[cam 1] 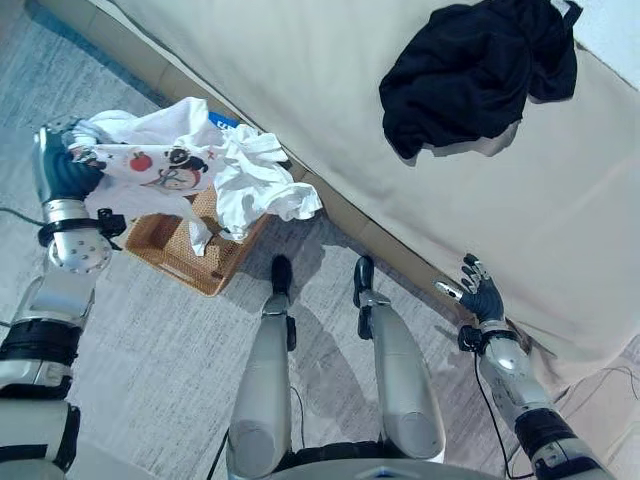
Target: Pick up clothes into the bucket
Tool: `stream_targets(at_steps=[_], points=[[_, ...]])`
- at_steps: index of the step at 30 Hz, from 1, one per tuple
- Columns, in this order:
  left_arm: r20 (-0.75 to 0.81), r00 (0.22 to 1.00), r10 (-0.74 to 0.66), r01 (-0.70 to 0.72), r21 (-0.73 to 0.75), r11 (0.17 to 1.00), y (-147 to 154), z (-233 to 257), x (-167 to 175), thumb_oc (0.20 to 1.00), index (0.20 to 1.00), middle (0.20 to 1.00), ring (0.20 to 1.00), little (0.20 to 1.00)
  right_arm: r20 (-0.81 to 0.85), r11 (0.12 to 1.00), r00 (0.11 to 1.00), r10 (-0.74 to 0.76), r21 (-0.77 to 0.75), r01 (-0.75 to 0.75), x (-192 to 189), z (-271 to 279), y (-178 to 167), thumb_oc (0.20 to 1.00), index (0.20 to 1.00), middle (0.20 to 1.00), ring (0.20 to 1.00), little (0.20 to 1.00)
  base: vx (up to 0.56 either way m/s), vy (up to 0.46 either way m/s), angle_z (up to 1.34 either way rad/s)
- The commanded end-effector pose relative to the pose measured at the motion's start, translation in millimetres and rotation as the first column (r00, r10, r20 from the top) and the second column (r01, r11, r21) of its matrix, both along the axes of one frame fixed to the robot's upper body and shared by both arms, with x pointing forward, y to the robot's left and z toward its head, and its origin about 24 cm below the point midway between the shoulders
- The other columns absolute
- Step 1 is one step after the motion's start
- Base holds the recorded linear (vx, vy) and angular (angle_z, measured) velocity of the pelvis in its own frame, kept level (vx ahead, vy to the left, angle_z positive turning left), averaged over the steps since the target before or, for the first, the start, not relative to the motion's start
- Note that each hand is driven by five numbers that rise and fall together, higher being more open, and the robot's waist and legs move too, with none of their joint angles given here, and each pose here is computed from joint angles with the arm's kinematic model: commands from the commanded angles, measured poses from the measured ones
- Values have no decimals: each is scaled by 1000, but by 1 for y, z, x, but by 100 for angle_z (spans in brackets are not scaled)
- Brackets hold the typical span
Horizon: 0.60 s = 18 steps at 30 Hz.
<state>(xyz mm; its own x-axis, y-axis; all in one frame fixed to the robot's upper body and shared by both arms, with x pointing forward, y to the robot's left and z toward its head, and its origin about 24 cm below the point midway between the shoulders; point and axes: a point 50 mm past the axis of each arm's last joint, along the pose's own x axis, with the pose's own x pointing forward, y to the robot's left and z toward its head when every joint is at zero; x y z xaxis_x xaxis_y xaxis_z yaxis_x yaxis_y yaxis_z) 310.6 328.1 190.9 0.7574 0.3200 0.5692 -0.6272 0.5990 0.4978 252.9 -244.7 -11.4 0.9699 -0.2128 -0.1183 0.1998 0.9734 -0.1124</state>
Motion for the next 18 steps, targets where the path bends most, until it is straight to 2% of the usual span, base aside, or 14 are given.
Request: stream_targets(at_steps=[1,4,9,18], points=[[10,1000,4,-4,12,1000,5,8,6,200,200,200,200,200,73,1000,997,-2,-31,4,1,16,-12,1000,1000,1000,1000,1000,14,23,-3],[-67,998,-21,20,-7,1000,-6,-7,16,200,200,200,200,200,102,1000,995,2,-28,1,5,23,-9,1000,1000,1000,1000,1000,24,31,-8],[-178,983,53,-68,-74,995,5,-35,22,200,200,200,200,200,205,1000,979,19,-12,-17,18,45,0,1000,1000,1000,1000,1000,7,26,-12],[-198,965,173,-226,-283,932,31,-53,11,200,200,200,200,200,282,999,959,21,17,-27,21,60,10,1000,1000,1000,1000,1000,4,-13,-10]])
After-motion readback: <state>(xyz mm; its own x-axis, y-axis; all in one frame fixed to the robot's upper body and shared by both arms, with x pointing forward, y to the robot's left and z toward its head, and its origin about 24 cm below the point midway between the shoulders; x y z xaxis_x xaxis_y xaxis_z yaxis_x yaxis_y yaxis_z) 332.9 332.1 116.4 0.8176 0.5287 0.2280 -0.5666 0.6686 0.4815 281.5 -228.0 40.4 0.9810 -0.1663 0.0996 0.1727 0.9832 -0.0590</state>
